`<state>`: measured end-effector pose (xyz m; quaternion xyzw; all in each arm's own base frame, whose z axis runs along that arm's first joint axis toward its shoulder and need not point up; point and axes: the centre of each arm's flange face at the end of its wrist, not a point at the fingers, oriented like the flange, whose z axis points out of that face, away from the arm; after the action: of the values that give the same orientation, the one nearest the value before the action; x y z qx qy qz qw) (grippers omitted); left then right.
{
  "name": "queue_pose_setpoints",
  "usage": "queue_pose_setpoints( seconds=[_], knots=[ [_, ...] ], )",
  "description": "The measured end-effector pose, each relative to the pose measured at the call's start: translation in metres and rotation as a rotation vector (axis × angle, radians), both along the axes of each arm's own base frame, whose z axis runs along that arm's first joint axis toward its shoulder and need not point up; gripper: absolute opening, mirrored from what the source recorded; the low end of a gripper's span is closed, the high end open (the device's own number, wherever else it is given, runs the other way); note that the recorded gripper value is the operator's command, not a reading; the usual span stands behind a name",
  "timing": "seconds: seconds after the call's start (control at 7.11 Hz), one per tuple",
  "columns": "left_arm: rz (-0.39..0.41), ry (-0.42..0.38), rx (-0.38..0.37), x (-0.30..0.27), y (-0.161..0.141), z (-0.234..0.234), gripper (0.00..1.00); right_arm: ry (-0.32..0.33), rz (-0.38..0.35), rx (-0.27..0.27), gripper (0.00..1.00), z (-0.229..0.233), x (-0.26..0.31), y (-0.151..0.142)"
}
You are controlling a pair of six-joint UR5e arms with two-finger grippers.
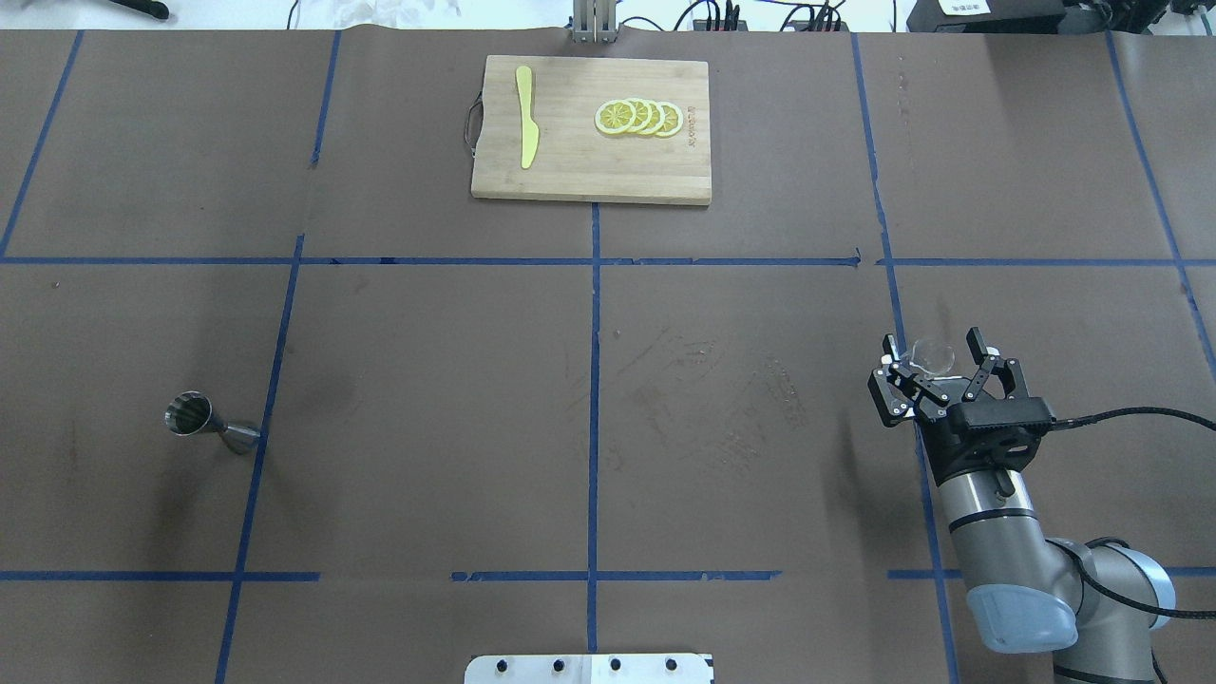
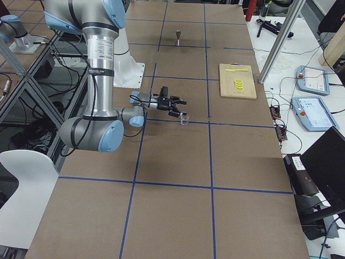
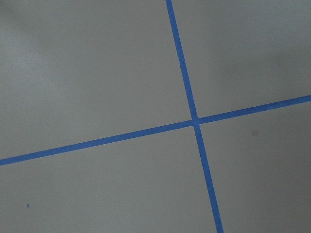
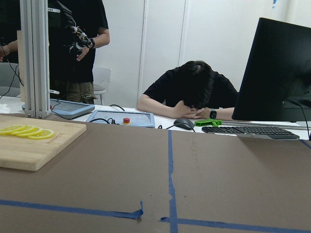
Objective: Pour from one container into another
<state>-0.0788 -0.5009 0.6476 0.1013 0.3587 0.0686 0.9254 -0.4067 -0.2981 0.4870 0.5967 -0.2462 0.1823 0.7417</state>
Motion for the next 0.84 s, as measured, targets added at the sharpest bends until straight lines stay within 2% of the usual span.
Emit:
queue_pose_setpoints(
  seconds=[0.28, 0.56, 0.7, 0.84],
  knots=[
    [0.001, 0.000, 0.001, 0.000, 0.000, 0.000, 1.00, 0.023, -0.049, -0.037, 1.00, -0.021, 0.020, -0.034],
    [0.001, 0.000, 0.002, 0.000, 0.000, 0.000, 1.00, 0.042, -0.144, -0.132, 1.00, -0.023, 0.063, -0.095],
    [0.001, 0.000, 0.003, 0.000, 0.000, 0.000, 1.00, 0.057, -0.217, -0.224, 1.00, -0.012, 0.094, -0.129],
    [0.001, 0.000, 0.005, 0.000, 0.000, 0.000, 1.00, 0.099, -0.330, -0.352, 1.00, 0.003, 0.139, -0.165]
  ],
)
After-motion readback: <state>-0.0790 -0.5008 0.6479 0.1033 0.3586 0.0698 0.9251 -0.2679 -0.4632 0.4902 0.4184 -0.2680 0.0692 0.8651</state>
